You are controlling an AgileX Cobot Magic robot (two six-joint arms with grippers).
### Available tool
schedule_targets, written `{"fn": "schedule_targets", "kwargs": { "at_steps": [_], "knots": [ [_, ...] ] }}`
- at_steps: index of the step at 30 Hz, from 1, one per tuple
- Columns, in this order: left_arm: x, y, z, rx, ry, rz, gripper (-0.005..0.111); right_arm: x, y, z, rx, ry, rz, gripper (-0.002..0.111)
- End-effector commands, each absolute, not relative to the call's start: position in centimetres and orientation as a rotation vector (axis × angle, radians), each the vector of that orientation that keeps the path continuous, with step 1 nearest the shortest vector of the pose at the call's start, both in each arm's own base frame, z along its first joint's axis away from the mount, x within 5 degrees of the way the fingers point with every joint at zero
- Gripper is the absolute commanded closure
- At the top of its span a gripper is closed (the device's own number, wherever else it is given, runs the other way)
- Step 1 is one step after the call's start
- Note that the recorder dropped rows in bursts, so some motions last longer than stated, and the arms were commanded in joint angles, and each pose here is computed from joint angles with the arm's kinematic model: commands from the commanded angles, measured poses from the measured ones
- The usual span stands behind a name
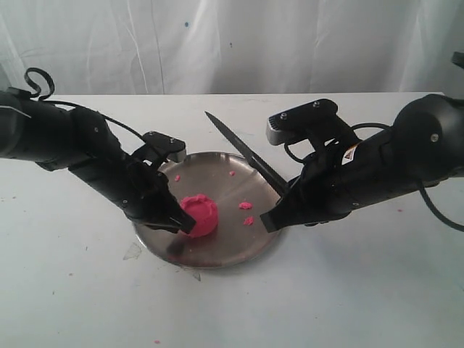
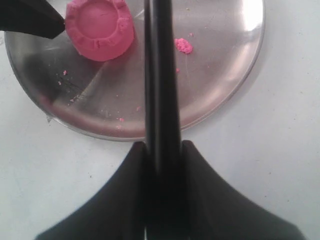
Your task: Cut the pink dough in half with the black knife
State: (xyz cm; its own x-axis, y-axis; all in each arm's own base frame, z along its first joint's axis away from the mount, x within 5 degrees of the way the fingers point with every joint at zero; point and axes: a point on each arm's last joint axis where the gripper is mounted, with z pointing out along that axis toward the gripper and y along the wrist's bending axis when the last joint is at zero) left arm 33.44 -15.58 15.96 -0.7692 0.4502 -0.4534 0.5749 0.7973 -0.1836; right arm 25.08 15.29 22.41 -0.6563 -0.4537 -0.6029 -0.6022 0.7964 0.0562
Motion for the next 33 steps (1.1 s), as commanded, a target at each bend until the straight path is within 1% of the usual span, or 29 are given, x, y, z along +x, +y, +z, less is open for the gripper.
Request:
{"fn": "schedule_targets", "kwargs": {
  "at_steps": [1, 8, 14, 20, 23, 27, 30, 33],
  "knots": [
    [32.8, -15.8, 18.0, 0.855, 2.586, -0.467, 0.107, 25.1, 15.3, 22.6, -0.766, 2.390, 0.341, 0.108],
    [32.4, -13.8, 21.2, 0.784, 2.578, -0.324, 0.107, 25.1, 15.2, 22.5, -0.793, 2.386, 0.318, 0.108],
    [31.2, -13.1, 23.4, 0.808, 2.574, -0.314, 0.107, 25.0, 15.3, 21.4, -0.846, 2.447, 0.314, 0.108],
    [29.4, -12.1, 25.4, 0.764, 2.488, -0.277, 0.107, 25.2, 15.7, 22.5, -0.896, 2.484, 0.338, 0.108],
    [28.1, -11.6, 25.0, 0.759, 2.480, -0.266, 0.107, 25.0, 15.7, 22.7, -0.949, 2.507, 0.343, 0.108],
    [26.7, -11.0, 23.4, 0.764, 2.524, -0.259, 0.107, 24.9, 15.8, 22.7, -1.047, 2.513, 0.338, 0.108],
    [26.4, -10.8, 22.4, 0.749, 2.521, -0.246, 0.107, 25.0, 16.0, 22.8, -1.089, 2.528, 0.345, 0.108],
    [26.5, -10.7, 22.2, 0.726, 2.487, -0.231, 0.107, 25.2, 16.1, 22.6, -1.105, 2.544, 0.346, 0.108]
  ]
}}
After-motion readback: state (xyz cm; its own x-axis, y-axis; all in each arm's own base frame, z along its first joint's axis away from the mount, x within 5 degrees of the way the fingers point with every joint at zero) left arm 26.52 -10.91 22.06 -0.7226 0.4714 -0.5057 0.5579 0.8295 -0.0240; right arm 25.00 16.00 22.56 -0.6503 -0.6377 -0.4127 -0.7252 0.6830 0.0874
